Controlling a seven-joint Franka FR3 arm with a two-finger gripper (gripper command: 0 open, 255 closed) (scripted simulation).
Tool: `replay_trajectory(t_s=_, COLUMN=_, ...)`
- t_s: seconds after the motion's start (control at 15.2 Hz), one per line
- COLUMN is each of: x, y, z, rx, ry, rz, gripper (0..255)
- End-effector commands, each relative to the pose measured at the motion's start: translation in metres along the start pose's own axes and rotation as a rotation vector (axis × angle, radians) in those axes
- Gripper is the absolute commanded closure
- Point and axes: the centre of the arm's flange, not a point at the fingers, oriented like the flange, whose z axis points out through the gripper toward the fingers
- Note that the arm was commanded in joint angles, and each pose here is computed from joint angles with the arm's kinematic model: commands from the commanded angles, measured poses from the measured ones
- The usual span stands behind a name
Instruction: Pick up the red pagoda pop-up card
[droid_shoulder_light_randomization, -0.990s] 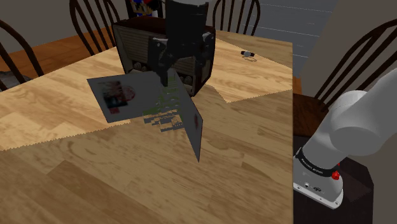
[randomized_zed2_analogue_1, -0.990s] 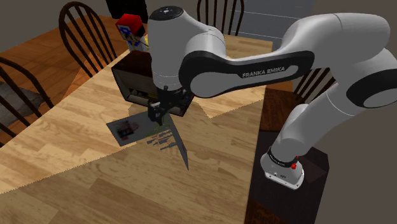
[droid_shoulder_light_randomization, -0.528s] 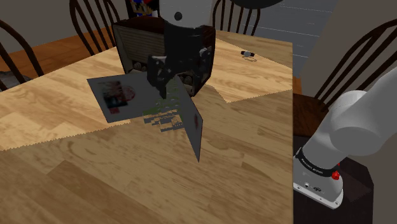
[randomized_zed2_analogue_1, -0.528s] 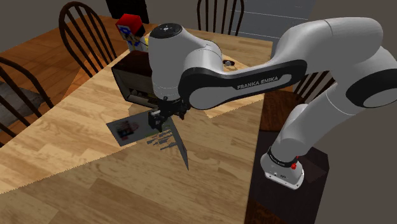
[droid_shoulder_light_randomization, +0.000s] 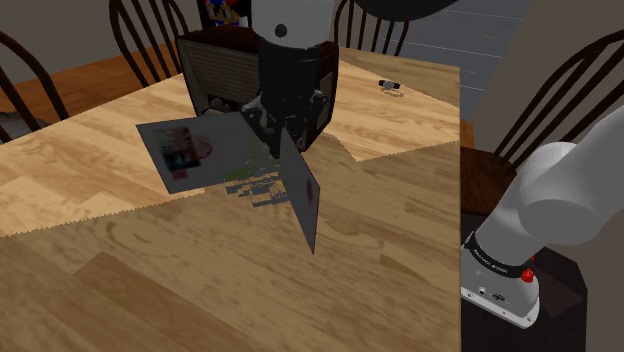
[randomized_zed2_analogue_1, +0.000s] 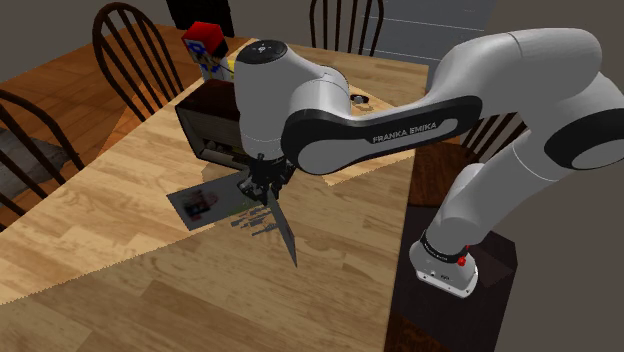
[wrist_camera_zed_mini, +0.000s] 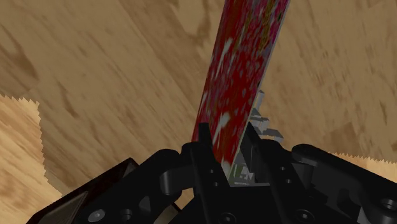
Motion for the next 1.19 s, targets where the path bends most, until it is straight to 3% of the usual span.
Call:
replay_trajectory(t_s=0.0, x=0.000, y=0.000, z=0.000, rx=-0.001, ry=-0.001, rz=0.000, gripper=255)
replay_trajectory(t_s=0.2, x=0.000, y=0.000, z=0.000, rx=-0.001, ry=-0.001, rz=0.000, gripper=255)
replay_trajectory(t_s=1.12, x=0.007, y=-0.004, z=-0.073, rx=-0.001, ry=-0.001, rz=0.000, gripper=255)
